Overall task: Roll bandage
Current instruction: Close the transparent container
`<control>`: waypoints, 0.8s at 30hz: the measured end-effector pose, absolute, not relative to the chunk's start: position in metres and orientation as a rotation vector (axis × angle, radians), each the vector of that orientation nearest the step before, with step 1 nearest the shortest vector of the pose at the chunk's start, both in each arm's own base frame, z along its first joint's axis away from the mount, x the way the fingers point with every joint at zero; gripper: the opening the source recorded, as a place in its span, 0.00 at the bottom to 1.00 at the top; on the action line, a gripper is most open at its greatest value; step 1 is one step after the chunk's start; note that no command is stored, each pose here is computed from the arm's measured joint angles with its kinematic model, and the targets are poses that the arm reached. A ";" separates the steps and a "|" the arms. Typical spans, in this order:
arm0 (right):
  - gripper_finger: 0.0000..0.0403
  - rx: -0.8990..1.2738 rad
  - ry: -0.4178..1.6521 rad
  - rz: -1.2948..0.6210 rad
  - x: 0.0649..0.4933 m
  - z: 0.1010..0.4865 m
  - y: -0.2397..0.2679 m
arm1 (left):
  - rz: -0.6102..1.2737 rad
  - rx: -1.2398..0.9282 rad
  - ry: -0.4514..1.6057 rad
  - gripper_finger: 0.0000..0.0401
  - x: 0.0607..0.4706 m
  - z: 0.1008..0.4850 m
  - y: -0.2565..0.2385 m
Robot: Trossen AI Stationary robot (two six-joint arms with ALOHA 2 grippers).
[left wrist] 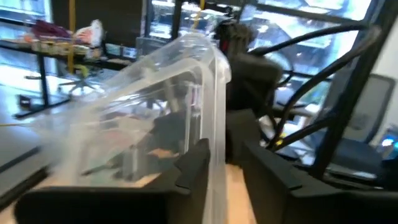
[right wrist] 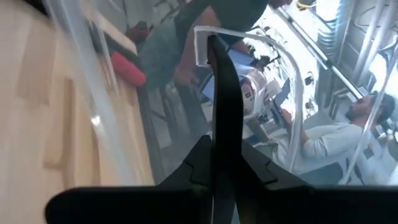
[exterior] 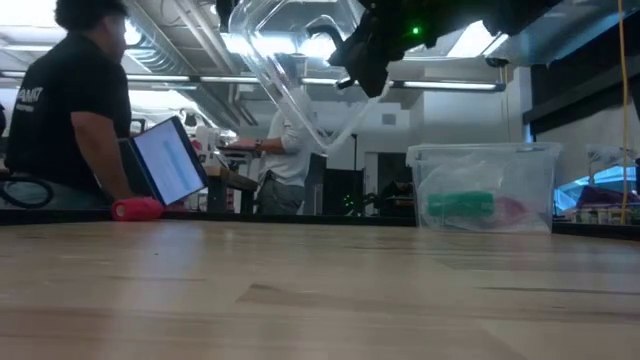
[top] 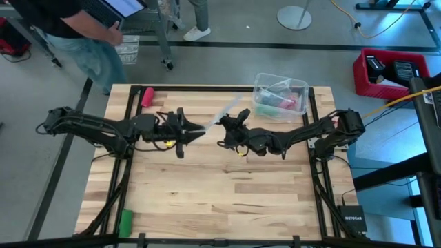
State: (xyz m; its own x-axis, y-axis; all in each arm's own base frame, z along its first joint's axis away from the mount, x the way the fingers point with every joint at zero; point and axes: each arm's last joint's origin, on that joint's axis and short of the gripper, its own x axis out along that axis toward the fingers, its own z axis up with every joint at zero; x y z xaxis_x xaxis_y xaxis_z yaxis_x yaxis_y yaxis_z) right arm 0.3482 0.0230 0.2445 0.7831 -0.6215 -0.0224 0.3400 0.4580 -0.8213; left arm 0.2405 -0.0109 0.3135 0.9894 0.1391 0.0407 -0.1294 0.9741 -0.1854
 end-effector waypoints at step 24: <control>0.08 -0.571 0.817 -0.567 0.277 0.422 -0.064 | 0.347 -0.077 0.245 0.33 0.189 0.307 0.014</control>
